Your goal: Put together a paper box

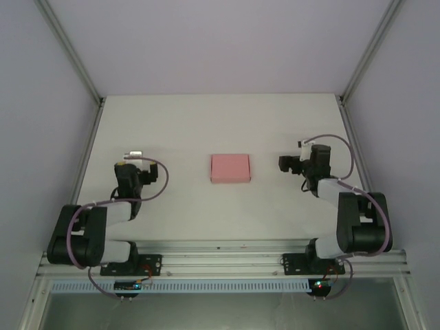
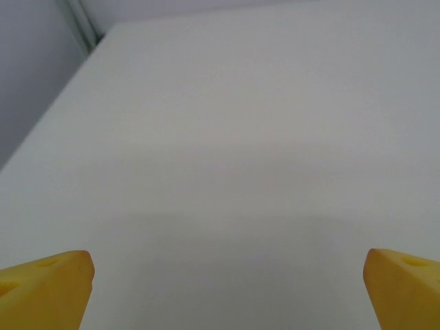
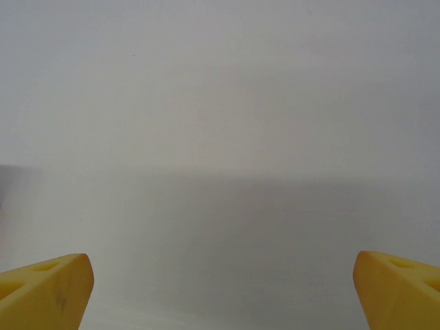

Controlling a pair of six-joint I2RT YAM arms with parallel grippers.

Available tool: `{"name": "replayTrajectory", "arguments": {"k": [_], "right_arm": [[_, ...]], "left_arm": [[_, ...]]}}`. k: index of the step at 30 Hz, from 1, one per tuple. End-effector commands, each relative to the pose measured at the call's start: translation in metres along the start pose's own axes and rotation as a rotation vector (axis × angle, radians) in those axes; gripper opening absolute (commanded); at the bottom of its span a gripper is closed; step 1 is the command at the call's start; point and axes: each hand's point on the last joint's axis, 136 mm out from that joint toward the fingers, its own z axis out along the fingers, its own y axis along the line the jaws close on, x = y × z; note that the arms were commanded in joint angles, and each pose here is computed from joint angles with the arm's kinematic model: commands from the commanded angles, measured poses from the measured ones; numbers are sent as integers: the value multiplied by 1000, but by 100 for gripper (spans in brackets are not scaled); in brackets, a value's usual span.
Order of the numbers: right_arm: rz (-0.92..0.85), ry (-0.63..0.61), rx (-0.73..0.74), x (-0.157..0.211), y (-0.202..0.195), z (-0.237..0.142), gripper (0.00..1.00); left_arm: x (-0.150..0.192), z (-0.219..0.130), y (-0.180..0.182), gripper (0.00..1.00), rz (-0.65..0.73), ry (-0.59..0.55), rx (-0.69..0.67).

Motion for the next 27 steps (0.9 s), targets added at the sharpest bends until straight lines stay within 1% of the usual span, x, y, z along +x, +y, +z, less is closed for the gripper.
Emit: {"name": "replayTrajectory", "arguments": {"k": [1,2,3,4,6,7,8,9,10,11,12,13,14,16,18,27], "right_arm": [[-155,-209,25,-26,11,-12,99],[-150,-230,20,-18,13,-13,99],[-98,-267,23,-17,9,-14,98],[-84,-250,77,-7,-6,-11,99],[23,-281,49,-11,-16,0,99],[-3,-188,41,-5,-18,2,99],[-8,-187,79,-7,-24,2,99],[25,-239,71,-10,-19,4,99],[34,-226,76,-10,-21,4,99],[5,-180,113,-6,-28,3,99],[2,-198,140,-8,-31,3,99],[37,-218,133,-9,-29,4,99],[37,-210,121,-8,-26,4,99],[-3,-206,152,-9,-30,3,99],[32,-203,133,-7,-27,4,99],[32,-198,128,-6,-26,5,99]], "left_arm": [[-11,-4,5,100,-21,-176,7],[-15,-2,12,100,-34,-225,-24],[-21,-5,13,100,-38,-261,-31],[-17,-8,11,100,-47,-231,-9],[-11,3,14,100,-70,-148,1],[-11,11,19,100,-79,-140,-21],[-14,18,20,100,-80,-127,-33],[-10,24,20,100,-82,-70,-32],[-6,28,19,100,-83,-30,-29],[-8,31,21,100,-82,-39,-36],[-9,32,20,100,-84,-41,-34],[-7,32,20,100,-83,-25,-25],[-7,33,18,100,-85,-20,-14],[-8,33,19,100,-86,-27,-18],[-7,33,19,100,-86,-24,-18],[-7,34,20,100,-89,-18,-23]]}}
